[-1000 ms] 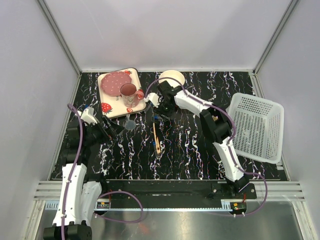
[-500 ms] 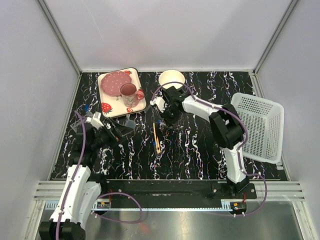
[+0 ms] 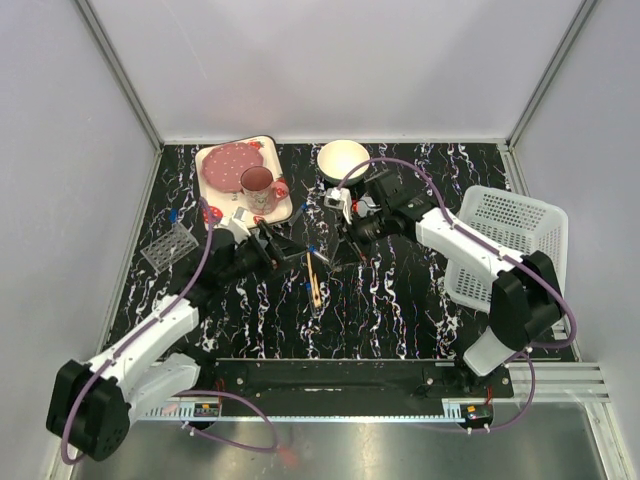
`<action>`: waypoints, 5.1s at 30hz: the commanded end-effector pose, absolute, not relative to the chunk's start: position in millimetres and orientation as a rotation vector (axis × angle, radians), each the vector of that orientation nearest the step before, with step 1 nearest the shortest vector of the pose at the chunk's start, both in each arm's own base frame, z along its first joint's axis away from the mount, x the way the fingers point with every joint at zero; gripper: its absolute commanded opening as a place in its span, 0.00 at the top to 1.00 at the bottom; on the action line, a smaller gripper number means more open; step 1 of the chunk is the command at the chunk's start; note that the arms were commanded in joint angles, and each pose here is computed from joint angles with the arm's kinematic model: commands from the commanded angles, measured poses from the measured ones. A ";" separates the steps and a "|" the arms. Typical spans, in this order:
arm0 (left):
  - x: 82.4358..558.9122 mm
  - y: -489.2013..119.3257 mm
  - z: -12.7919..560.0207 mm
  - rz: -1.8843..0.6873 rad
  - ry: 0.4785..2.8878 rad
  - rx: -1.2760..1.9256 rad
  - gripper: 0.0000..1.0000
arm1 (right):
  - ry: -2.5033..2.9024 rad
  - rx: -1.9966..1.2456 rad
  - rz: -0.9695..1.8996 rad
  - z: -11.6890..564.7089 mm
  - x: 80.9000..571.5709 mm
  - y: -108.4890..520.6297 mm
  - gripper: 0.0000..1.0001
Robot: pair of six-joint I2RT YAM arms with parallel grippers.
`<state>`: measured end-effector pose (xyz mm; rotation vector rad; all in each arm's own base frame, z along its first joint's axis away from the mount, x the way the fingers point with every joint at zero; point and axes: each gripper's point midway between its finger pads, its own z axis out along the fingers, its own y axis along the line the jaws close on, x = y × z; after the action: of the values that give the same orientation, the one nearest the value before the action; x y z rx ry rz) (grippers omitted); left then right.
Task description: Organize the chemistry lab equipment
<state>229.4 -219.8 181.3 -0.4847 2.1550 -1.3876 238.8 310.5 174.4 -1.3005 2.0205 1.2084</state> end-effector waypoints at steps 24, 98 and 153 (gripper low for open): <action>241.1 -275.9 213.4 -1.448 2.114 -0.365 0.83 | 1.927 -1.301 1.354 182.9 225.6 316.4 0.84; 404.8 113.5 110.1 0.281 2.071 -0.732 0.96 | 1.825 -1.169 1.008 192.5 266.1 195.3 0.00; 272.0 -130.2 164.2 -0.642 2.213 -0.083 0.09 | 2.104 -1.070 1.041 171.2 266.7 184.8 0.00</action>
<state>269.5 -92.1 149.2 -0.2706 2.2179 -0.6267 258.2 186.9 164.2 -1.0947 2.0515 1.0733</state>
